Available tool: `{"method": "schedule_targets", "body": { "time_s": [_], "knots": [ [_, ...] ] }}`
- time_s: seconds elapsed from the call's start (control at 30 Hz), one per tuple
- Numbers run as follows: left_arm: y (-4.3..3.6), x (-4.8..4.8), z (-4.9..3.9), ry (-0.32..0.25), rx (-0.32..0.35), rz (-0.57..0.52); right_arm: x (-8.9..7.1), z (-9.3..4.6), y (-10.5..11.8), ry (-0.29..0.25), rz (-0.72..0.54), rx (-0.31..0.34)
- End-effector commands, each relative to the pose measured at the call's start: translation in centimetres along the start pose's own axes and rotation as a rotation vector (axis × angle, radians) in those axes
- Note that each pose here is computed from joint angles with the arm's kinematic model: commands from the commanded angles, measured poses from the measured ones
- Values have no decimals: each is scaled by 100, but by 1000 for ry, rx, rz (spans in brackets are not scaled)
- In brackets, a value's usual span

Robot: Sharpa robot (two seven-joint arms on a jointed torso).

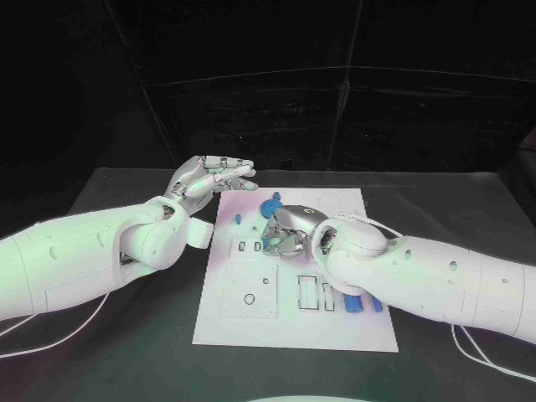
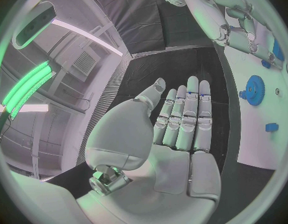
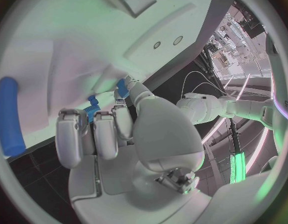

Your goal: Assemble the parts on the task board

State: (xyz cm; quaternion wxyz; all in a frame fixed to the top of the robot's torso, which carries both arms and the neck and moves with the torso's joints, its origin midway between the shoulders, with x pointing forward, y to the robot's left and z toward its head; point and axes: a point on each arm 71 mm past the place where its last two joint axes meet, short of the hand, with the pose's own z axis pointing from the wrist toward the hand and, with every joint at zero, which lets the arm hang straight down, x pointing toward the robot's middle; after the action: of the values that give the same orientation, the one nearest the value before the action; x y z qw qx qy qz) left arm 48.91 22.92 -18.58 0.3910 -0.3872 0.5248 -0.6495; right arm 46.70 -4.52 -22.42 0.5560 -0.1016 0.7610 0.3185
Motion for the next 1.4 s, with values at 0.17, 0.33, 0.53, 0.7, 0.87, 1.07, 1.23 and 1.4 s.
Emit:
{"method": "schedule_targets", "body": {
  "time_s": [0.17, 0.33, 0.53, 0.7, 0.87, 1.07, 1.23, 1.4],
  "knots": [
    [-14, 12, 3, 10, 4, -9, 45, -8, -27, 30, -21, 24],
    [-15, 12, 2, 10, 4, -9, 40, -6, -29, 22, -19, 27],
    [-15, 11, 1, 10, 3, -9, 21, -5, -21, -6, -11, 26],
    [-15, 10, 1, 9, 3, -9, 11, -5, -18, -21, -6, 27],
    [-14, 5, 0, 6, 1, 0, -9, -10, -20, -48, 2, 30],
    [-3, -4, -1, 10, -15, 32, -81, -61, -9, -140, 30, -2],
    [24, -17, -14, 31, -59, 107, -195, -249, -23, -228, 84, -125],
    [58, -48, -21, 98, -185, 236, -434, -495, -177, -225, 212, -215]
  ]
}}
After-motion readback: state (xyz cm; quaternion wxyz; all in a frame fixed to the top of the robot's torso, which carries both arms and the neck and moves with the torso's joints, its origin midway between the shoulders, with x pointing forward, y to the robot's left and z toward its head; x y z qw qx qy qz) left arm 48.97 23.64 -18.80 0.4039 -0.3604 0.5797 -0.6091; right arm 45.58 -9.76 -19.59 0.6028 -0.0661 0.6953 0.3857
